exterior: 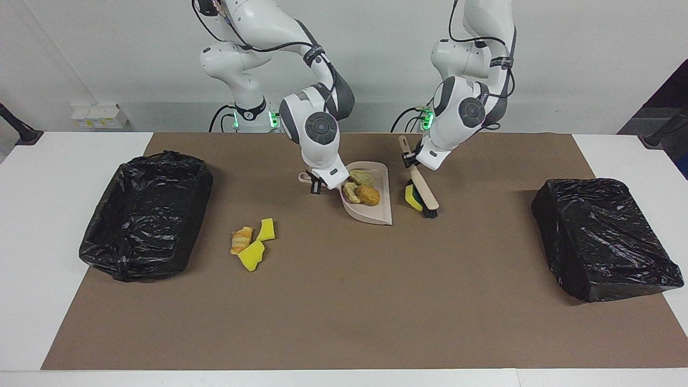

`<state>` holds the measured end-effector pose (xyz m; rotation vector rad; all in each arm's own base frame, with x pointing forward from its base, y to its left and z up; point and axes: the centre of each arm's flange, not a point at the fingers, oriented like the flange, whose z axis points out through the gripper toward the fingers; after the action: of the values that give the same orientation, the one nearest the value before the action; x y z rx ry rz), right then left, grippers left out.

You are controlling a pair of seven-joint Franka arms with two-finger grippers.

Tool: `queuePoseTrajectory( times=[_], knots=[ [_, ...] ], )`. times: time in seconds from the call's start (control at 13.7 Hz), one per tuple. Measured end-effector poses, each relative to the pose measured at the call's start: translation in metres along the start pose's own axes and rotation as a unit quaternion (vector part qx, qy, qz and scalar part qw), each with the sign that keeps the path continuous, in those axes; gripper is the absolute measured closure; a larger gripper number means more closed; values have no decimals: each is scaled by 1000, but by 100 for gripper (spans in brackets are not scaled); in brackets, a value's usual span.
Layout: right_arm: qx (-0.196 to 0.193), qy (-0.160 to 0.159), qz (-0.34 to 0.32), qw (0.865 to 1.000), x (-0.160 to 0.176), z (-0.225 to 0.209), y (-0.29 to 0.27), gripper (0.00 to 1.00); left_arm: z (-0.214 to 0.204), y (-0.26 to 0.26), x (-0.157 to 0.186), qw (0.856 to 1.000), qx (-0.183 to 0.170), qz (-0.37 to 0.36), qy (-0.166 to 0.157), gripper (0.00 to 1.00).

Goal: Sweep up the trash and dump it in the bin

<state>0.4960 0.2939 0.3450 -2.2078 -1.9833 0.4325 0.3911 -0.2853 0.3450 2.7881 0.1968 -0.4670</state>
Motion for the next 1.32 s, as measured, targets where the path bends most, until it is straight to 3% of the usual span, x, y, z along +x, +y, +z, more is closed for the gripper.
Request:
queuePoseTrajectory(
  times=[0.29,0.88,1.32],
  knots=[
    [0,0,0,1000,0,0,0,68,-13,12,-1,1000,0,9,-5,74],
    [0,0,0,1000,0,0,0,68,-21,9,-11,997,69,-6,-22,74],
    [0,0,0,1000,0,0,0,68,-6,60,-70,995,94,-30,-20,74]
  ],
)
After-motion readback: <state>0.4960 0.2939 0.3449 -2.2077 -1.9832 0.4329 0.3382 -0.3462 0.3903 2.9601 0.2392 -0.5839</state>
